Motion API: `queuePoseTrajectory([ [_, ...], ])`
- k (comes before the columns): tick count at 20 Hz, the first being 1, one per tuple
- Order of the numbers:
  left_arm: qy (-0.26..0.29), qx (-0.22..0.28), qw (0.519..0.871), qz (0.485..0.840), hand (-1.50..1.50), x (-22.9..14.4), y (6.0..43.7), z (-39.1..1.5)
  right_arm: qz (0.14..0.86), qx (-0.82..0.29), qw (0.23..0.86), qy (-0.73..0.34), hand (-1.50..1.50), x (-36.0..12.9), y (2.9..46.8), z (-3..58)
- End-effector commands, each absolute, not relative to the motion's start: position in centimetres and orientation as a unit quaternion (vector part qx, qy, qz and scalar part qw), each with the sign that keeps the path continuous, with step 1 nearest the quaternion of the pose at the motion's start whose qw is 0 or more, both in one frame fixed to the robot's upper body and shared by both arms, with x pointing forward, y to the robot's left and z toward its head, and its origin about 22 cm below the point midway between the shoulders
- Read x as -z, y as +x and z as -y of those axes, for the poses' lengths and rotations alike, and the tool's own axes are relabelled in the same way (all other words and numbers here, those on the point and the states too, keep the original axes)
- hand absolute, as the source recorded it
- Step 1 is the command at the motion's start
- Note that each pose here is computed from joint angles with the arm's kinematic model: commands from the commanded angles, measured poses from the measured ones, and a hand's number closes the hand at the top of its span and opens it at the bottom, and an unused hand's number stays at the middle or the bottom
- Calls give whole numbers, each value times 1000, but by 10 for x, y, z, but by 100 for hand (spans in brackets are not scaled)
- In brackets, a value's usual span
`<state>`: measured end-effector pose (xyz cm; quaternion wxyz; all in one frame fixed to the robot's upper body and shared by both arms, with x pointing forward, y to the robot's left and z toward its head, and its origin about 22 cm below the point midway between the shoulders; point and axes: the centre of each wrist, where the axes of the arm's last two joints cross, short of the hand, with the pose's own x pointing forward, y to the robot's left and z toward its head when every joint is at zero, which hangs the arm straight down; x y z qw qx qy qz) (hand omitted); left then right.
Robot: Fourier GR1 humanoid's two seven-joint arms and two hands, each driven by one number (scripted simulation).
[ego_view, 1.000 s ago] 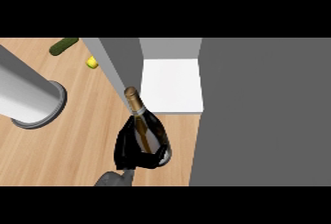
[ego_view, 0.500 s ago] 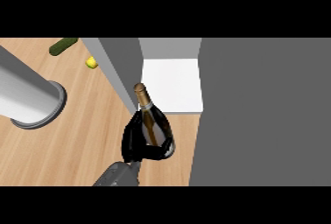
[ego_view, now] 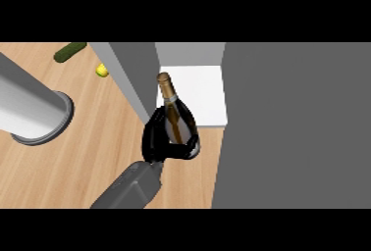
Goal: Pick up the wine, place it into the cabinet and close the cabinet
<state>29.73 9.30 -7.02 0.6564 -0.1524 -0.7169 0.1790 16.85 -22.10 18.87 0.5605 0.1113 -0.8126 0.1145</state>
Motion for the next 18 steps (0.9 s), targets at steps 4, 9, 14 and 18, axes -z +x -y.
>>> queuePoseTrajectory([
  [4, -145, -187, 661, 712, 150, 48, 325, -81, 814, -121, 556, 118, -150, -186, 151, 215],
  [9, -133, -204, 655, 716, 150, 42, 356, -97, 819, -107, 552, 116, -150, -202, 166, 223],
  [14, -128, -203, 651, 720, 150, 25, 369, -86, 816, -116, 554, 118, -150, -182, 169, 224],
  [18, -125, -206, 653, 718, 150, 21, 375, -86, 814, -115, 558, 115, -150, -185, 168, 223],
])
